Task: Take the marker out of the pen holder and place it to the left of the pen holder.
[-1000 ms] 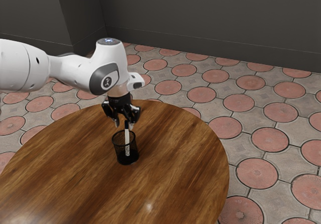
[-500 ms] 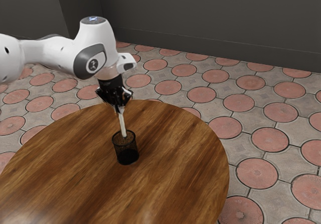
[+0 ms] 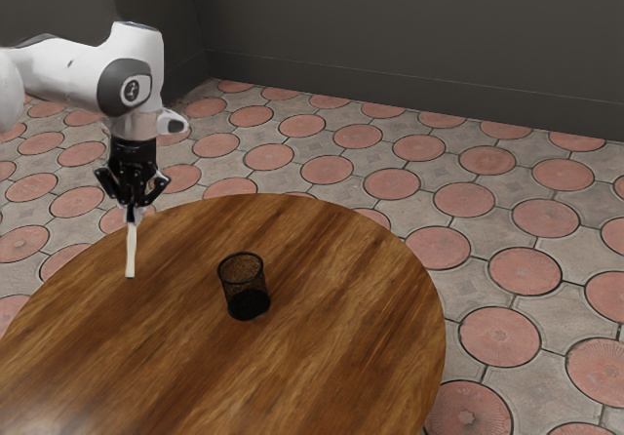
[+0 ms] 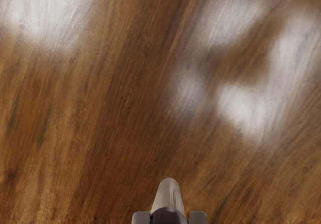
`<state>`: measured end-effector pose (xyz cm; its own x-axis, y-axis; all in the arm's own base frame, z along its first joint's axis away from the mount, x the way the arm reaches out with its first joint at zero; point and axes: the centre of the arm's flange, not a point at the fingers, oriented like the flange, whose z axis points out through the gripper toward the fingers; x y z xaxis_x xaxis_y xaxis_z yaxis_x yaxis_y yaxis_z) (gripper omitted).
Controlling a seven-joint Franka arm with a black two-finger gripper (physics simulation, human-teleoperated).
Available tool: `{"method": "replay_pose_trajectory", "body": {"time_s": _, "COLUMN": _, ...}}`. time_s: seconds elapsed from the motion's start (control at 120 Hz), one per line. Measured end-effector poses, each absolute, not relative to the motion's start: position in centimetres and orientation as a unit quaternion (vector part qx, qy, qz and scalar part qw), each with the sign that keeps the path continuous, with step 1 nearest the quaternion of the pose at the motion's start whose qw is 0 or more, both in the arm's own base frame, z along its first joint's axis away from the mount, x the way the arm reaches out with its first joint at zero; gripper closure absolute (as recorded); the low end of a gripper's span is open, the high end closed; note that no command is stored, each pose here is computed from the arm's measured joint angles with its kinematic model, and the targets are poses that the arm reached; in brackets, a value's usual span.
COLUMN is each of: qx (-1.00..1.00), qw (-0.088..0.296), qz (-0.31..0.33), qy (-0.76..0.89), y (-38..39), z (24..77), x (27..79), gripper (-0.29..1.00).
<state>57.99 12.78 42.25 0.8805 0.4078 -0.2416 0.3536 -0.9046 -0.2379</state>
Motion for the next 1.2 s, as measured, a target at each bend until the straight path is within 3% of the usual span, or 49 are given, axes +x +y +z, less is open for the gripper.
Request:
{"method": "replay_pose_trajectory", "body": {"time_s": 0.233, "qx": -0.955, "qw": 0.081, "qz": 0.226, "qy": -0.176, "y": 12.4, "z": 36.6, "x": 61.8, "gripper": 0.78}}
{"method": "replay_pose_trajectory", "body": {"time_s": 0.375, "qx": -0.956, "qw": 0.068, "qz": 0.238, "qy": -0.158, "y": 11.7, "z": 36.7, "x": 61.8, "gripper": 0.46}}
{"method": "replay_pose_trajectory", "body": {"time_s": 0.458, "qx": -0.967, "qw": 0.062, "qz": 0.198, "qy": -0.147, "y": 11.4, "z": 40.8, "x": 61.7, "gripper": 0.31}}
{"method": "replay_pose_trajectory", "body": {"time_s": 0.6, "qx": -0.992, "qw": 0.05, "qz": 0.02, "qy": -0.118, "y": 8.8, "z": 58.4, "x": 58.0, "gripper": 0.16}}
{"method": "replay_pose_trajectory", "body": {"time_s": 0.667, "qx": -0.993, "qw": 0.047, "qz": -0.028, "qy": -0.103, "y": 7.5, "z": 62.8, "x": 56.4, "gripper": 0.12}}
{"method": "replay_pose_trajectory", "body": {"time_s": 0.892, "qx": -0.995, "qw": 0.046, "qz": -0.074, "qy": -0.058, "y": 3.5, "z": 67.1, "x": 53.4, "gripper": 0.04}}
{"method": "replay_pose_trajectory", "body": {"time_s": 1.2, "qx": -0.996, "qw": 0.047, "qz": -0.07, "qy": -0.018, "y": -2.0, "z": 67.8, "x": 52.2, "gripper": 0.01}}
